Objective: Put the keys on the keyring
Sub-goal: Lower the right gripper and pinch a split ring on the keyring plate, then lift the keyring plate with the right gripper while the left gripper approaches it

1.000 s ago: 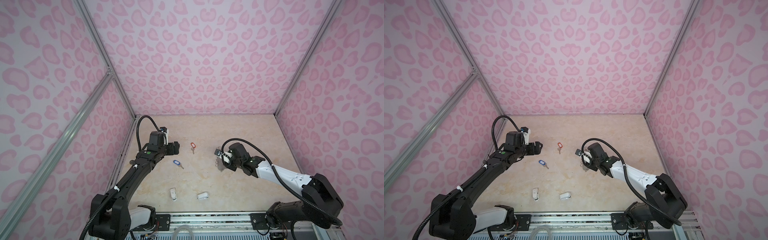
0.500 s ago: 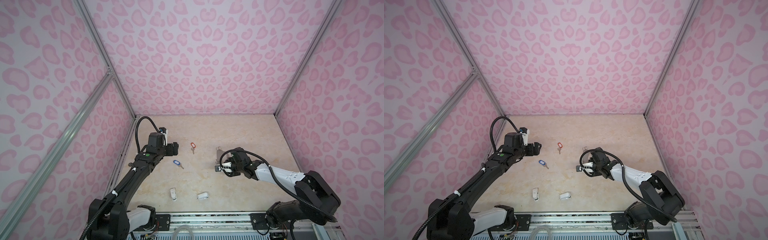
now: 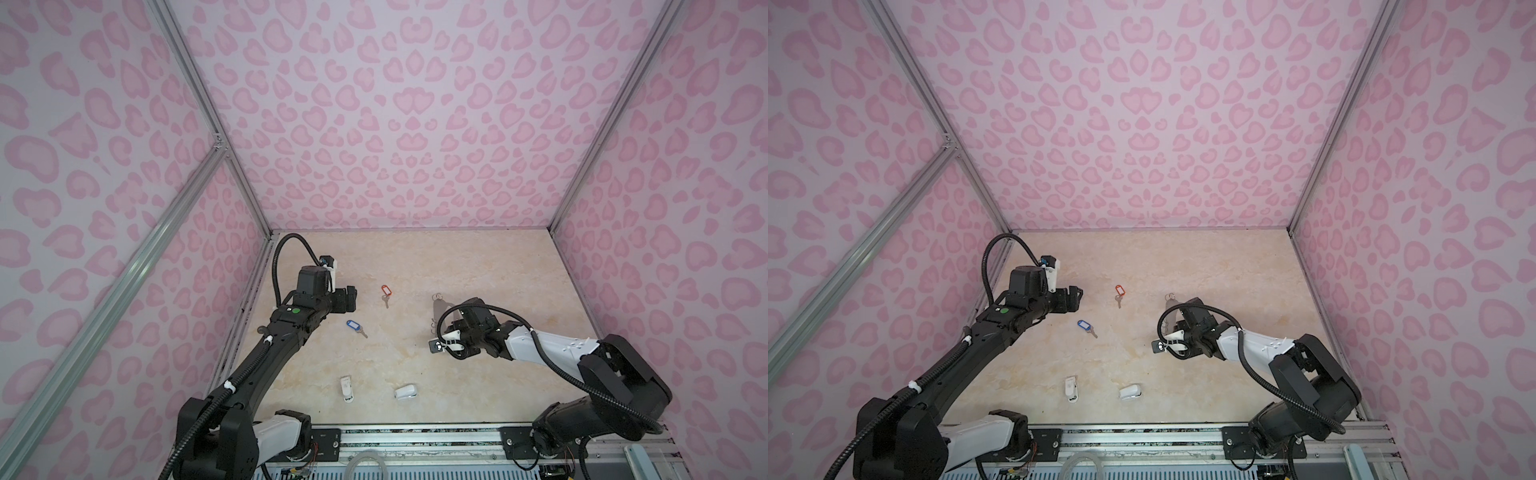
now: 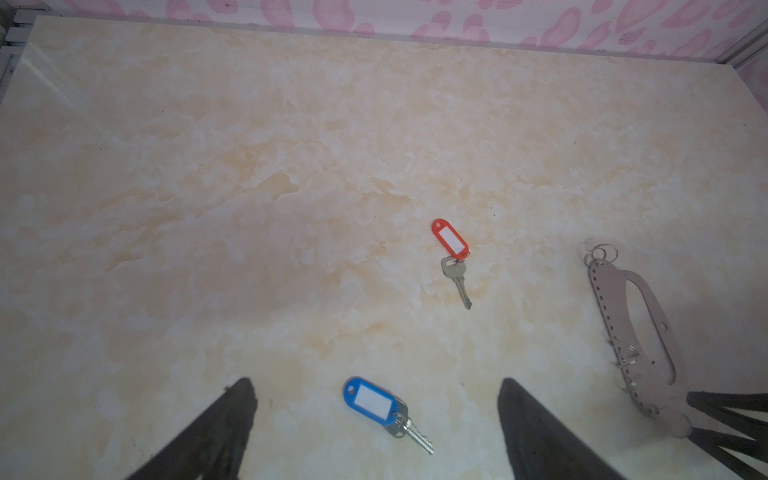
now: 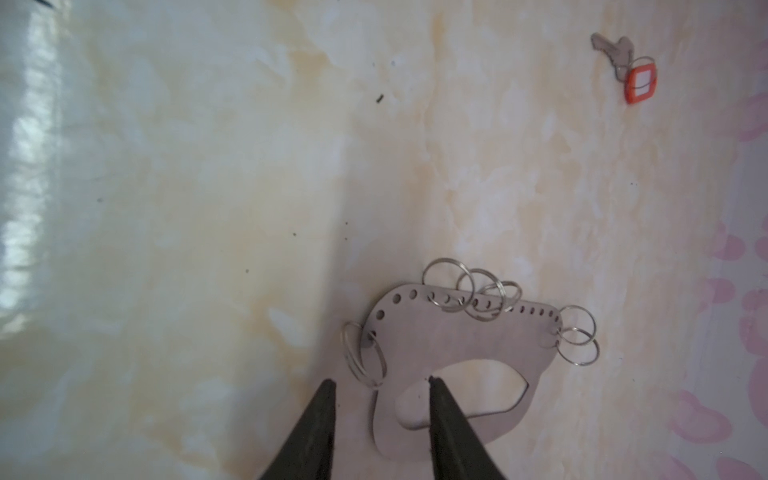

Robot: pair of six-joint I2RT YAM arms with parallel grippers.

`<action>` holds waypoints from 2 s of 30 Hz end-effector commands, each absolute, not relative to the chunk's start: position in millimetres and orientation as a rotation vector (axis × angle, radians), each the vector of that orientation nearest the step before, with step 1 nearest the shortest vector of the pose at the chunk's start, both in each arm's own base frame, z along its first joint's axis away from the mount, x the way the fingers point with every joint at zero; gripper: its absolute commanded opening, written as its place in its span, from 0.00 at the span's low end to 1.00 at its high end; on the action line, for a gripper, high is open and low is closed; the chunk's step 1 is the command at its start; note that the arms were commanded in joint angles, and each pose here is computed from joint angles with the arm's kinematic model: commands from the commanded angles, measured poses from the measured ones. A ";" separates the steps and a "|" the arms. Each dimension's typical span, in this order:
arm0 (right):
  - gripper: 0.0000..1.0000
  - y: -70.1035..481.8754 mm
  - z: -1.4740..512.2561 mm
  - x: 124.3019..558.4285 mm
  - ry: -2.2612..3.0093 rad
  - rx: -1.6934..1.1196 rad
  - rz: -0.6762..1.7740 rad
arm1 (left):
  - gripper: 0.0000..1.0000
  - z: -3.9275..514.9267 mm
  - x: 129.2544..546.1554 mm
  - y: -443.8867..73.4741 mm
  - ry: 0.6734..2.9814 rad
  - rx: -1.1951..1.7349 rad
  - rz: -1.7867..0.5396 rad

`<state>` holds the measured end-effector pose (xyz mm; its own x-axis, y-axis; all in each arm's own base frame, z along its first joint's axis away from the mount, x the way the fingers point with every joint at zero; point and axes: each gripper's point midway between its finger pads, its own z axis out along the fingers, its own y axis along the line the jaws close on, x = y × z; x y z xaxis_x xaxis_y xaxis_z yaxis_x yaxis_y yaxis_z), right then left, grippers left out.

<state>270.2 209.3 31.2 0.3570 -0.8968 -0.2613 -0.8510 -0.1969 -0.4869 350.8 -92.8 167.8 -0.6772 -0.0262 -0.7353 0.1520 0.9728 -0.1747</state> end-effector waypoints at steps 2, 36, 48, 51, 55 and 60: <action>0.37 213.5 29.0 271.1 1.497 -2.068 -0.104 | 0.92 172.5 353.4 -91.5 2.271 0.093 -0.270; 0.00 254.8 115.5 259.2 1.433 -1.887 0.299 | 0.67 210.9 348.4 -125.8 2.087 0.330 -0.359; 0.00 258.5 198.3 263.8 1.362 -1.554 0.571 | 0.61 260.9 271.9 -205.9 1.554 0.942 -0.521; 0.00 260.4 213.1 260.7 1.329 -1.504 0.629 | 0.57 258.6 259.6 -221.6 1.504 1.031 -0.548; 0.00 262.3 218.5 255.6 1.308 -1.484 0.669 | 0.55 250.8 248.0 -244.5 1.475 1.128 -0.593; 0.00 263.0 223.1 249.4 1.292 -1.458 0.720 | 0.53 242.0 239.9 -271.1 1.427 1.233 -0.596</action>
